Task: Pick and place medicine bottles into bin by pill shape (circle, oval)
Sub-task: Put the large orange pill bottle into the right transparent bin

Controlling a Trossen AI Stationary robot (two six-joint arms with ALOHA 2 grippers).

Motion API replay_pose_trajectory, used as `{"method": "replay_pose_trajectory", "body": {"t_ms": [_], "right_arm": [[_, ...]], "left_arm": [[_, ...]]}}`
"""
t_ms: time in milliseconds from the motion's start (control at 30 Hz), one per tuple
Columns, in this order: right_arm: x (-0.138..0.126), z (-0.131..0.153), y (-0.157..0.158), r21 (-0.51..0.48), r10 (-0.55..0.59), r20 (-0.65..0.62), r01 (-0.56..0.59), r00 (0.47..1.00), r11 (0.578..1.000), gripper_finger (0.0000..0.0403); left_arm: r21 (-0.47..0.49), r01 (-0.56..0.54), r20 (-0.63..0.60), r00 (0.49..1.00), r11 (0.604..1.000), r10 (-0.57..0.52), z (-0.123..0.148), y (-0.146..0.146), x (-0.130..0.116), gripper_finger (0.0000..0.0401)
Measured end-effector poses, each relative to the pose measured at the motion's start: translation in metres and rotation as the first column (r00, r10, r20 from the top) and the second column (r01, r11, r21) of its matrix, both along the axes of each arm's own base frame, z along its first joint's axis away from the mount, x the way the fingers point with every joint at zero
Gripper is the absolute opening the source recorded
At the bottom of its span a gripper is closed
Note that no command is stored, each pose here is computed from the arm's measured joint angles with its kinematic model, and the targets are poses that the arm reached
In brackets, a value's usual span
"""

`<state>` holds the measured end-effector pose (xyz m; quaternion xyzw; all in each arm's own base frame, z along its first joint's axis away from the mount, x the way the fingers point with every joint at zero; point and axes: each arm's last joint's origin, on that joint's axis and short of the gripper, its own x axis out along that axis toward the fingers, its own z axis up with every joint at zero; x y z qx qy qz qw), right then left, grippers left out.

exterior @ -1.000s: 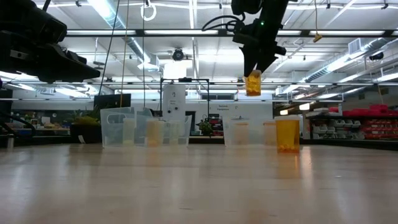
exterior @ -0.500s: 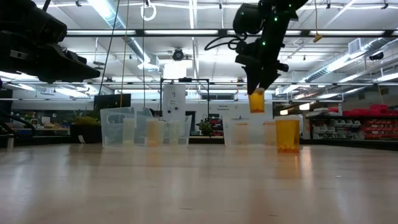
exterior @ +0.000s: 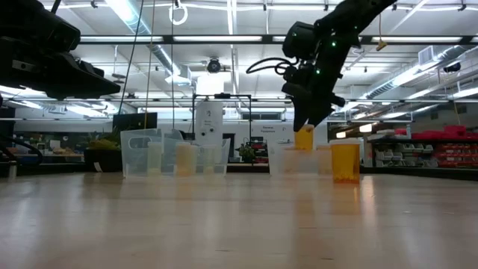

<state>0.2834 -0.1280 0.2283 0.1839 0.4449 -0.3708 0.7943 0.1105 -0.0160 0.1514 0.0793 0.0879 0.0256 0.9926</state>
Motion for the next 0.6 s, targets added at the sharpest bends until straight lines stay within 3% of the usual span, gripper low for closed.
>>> {"method": "replay_pose_trajectory", "body": {"t_ms": [600], "right_arm": [[-0.010, -0.037, -0.003, 0.007, 0.001, 0.063, -0.001, 0.998, 1.000, 0.0232]], "left_arm": [[0.000, 0.000, 0.000, 1.000, 1.000, 0.000, 0.000, 0.000, 0.000, 0.0051]]}}
